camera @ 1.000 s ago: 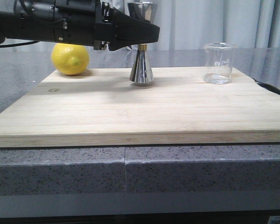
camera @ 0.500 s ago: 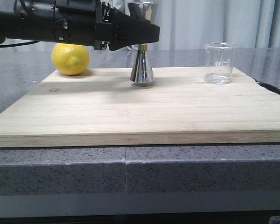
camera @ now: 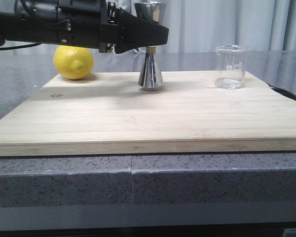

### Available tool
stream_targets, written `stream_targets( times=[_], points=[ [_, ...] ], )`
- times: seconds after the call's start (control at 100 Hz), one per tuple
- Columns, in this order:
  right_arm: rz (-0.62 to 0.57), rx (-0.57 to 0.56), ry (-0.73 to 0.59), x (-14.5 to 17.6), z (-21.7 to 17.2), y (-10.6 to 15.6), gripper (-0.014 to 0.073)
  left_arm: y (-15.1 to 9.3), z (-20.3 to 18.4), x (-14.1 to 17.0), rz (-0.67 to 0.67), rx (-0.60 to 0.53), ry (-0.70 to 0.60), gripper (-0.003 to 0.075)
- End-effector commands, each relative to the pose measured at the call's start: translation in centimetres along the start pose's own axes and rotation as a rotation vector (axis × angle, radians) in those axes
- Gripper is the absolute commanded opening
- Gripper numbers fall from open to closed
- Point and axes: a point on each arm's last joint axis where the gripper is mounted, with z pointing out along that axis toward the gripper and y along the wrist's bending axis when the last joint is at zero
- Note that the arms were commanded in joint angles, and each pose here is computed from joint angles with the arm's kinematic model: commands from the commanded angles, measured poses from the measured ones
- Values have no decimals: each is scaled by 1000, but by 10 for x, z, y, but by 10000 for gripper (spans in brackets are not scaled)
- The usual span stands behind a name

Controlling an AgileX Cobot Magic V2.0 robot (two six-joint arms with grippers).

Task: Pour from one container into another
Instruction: 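Open the right gripper and withdraw it from the beaker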

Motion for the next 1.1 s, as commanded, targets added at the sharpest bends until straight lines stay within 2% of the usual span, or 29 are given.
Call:
stream_targets(
  times=[0.0, 0.17, 0.5, 0.76, 1.09],
  points=[
    [18, 26, -97, -7, -9, -4, 587, -8, -3, -38, 31, 44, -165, 260],
    [79, 126, -76, 10, -12, -16, 587, -8, -3, -38, 31, 44, -165, 260],
    [94, 114, -73, 13, -17, -14, 587, -8, -3, -38, 31, 44, -165, 260],
    [33, 116, -103, 10, -17, -14, 587, -8, -3, -38, 31, 44, -165, 260],
    [30, 115, -117, 9, -17, -14, 587, -8, -3, -38, 31, 44, -165, 260]
  ],
)
